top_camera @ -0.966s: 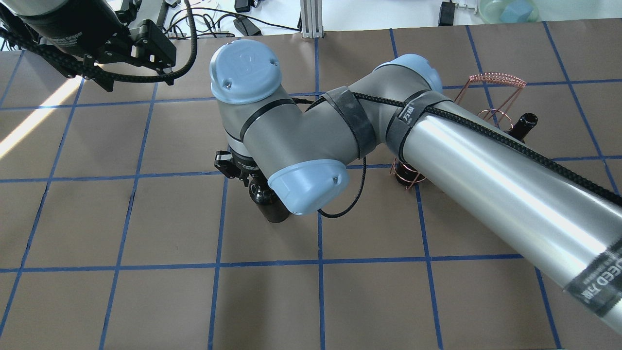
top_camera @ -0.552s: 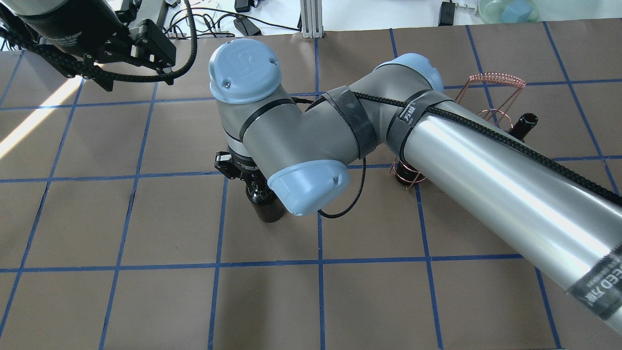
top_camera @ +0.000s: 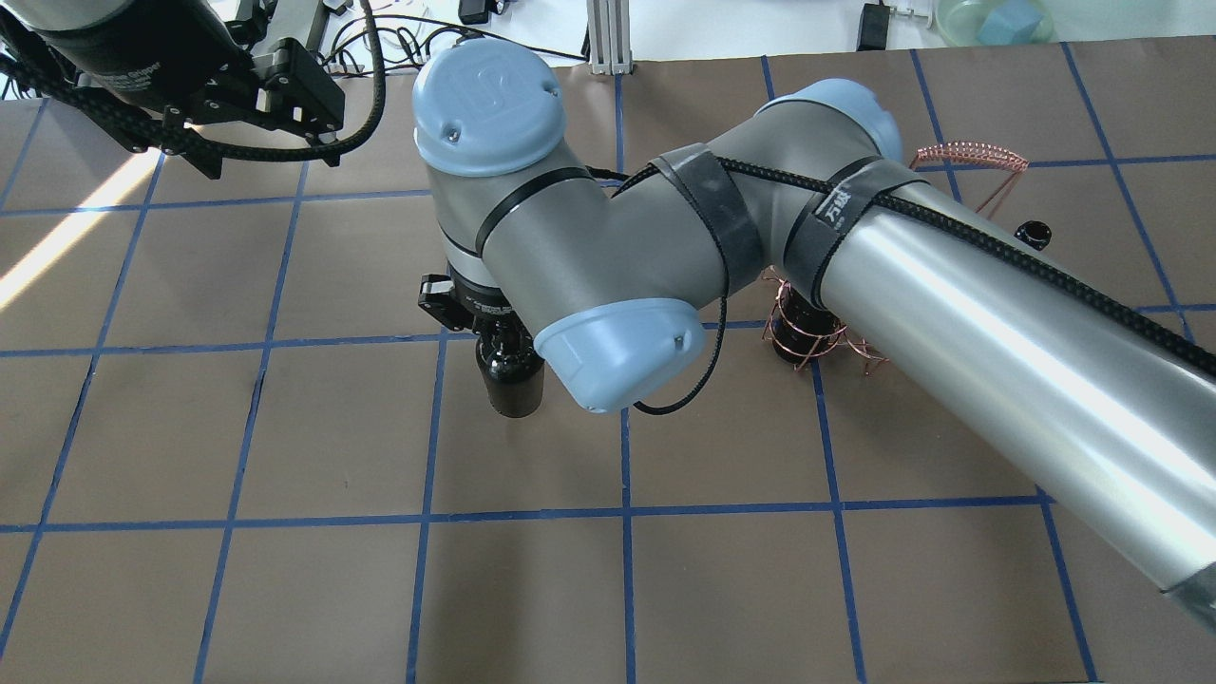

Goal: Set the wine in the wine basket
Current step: 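Lift the bottle with the right gripper and carry it over the rack, then lower the bottle into the empty middle slot of the wire rack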

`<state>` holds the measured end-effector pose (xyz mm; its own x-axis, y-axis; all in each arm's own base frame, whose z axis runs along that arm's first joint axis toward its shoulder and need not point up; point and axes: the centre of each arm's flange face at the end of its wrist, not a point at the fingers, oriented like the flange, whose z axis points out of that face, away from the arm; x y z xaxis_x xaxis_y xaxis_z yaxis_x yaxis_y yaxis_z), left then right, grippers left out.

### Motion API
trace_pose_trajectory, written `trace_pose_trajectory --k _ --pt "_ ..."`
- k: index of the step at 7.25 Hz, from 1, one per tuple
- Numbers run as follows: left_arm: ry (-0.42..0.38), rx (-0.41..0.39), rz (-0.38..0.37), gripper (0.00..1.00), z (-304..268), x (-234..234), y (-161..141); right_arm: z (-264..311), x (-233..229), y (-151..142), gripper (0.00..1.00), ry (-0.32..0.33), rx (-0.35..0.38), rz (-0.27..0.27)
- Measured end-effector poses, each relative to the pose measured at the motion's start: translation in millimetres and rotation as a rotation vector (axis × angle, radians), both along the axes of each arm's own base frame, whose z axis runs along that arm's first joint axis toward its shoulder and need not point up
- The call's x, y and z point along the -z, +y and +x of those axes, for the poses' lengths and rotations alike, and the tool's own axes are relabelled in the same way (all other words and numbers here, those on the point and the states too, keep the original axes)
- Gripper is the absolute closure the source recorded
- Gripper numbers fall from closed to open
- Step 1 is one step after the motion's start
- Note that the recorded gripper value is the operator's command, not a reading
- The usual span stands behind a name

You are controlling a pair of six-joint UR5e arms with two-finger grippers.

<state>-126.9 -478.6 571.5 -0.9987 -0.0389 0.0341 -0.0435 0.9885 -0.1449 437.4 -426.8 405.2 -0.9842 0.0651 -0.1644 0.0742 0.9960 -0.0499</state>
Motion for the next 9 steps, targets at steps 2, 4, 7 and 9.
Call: trace_pose_trajectory --k 2,4,7,9 --pt "-0.001 0.000 -0.001 0.00 0 0 0 -38 -25 -2 0.91 0.056 -0.034 0.012" --pt "-0.001 -0.001 -0.001 0.00 1 0 0 -117 -68 -7 0.96 0.111 -0.051 0.038" --pt "-0.002 -0.002 -0.001 0.00 1 0 0 -208 -94 -1 0.98 0.187 -0.139 0.136" --pt "-0.001 -0.002 -0.001 0.00 1 -1 0 -248 -110 8 0.99 0.214 -0.170 0.152"
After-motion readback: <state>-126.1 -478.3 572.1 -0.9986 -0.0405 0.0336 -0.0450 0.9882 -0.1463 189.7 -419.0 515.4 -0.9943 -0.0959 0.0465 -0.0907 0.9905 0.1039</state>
